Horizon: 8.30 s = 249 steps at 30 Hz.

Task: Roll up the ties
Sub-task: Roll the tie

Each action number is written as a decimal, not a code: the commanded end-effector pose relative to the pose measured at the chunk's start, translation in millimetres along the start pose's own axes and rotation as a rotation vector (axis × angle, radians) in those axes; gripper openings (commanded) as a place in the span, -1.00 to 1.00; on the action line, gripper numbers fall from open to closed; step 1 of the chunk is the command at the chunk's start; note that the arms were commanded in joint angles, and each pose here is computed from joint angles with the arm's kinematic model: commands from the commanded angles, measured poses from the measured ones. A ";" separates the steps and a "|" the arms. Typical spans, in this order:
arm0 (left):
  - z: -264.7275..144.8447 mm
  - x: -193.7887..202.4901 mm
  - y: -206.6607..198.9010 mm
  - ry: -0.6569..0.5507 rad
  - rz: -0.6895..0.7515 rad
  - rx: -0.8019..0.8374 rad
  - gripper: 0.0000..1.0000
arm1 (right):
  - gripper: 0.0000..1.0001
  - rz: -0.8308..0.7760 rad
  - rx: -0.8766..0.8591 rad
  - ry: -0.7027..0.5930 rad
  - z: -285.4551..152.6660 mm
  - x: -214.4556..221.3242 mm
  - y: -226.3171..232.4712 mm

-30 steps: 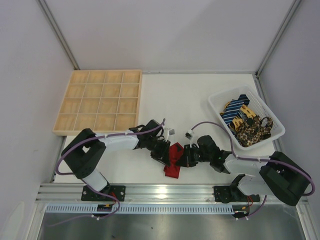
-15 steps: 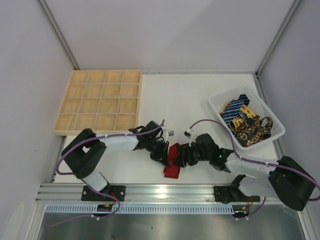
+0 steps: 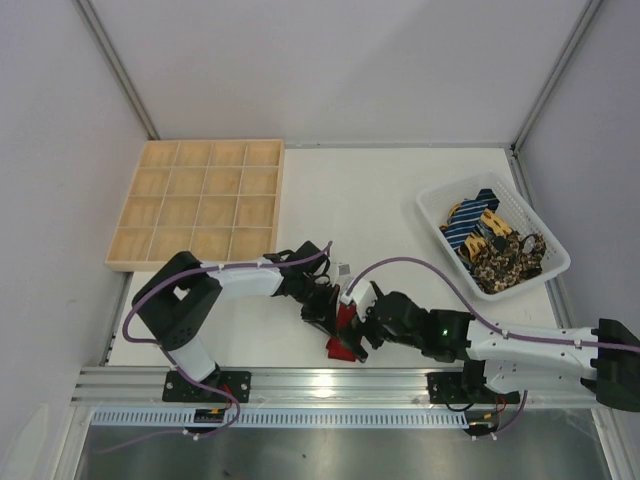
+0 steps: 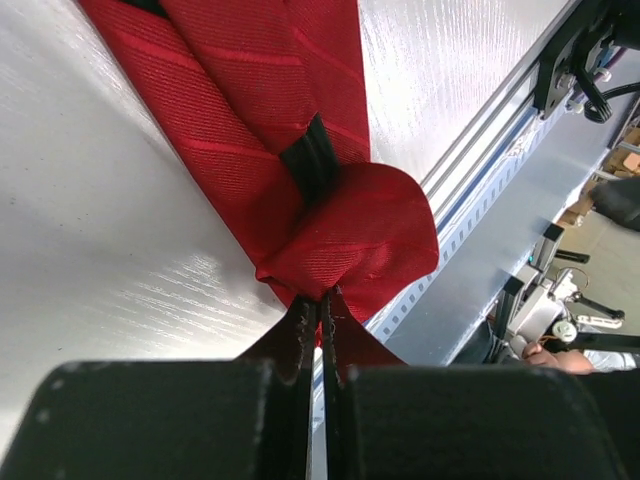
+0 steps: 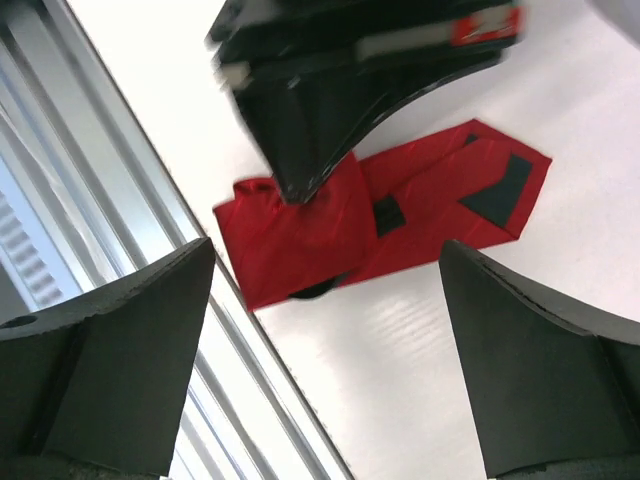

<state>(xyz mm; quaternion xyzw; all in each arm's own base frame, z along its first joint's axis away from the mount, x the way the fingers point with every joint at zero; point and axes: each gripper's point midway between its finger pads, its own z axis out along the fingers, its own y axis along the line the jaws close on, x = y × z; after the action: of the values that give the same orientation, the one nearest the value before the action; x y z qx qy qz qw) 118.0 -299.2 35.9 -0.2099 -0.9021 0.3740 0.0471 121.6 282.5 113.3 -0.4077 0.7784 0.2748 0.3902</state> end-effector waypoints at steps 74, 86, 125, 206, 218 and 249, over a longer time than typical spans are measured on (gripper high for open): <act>-4.5 7.0 -5.6 0.162 -0.090 0.073 -0.99 | 0.40 -0.799 0.395 0.236 55.6 69.0 32.3; -7.5 0.1 -9.9 0.168 -0.072 0.076 -0.99 | -0.10 -0.752 0.432 0.233 63.3 67.7 37.3; -88.6 -60.8 19.9 -0.223 0.023 -0.109 -0.01 | -1.00 0.098 0.044 -0.001 19.9 22.6 35.8; -7.6 -19.8 -71.3 -0.573 -0.270 0.209 0.15 | -1.00 1.004 -0.021 -0.075 3.8 109.7 -68.6; -4.5 -50.0 -98.2 -0.596 -0.026 0.122 -0.53 | -0.97 0.981 0.016 -0.092 1.9 107.1 -75.2; 49.6 -61.7 -78.8 -0.460 -0.041 0.032 -0.89 | -0.45 1.040 0.078 -0.033 -0.6 96.6 -82.1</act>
<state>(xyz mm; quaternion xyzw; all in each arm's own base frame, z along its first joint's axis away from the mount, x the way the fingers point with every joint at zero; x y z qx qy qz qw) 136.4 -400.6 54.8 -0.0852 -0.8918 0.4186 -0.1490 160.5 207.2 37.4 0.0377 0.8616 0.4406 0.2493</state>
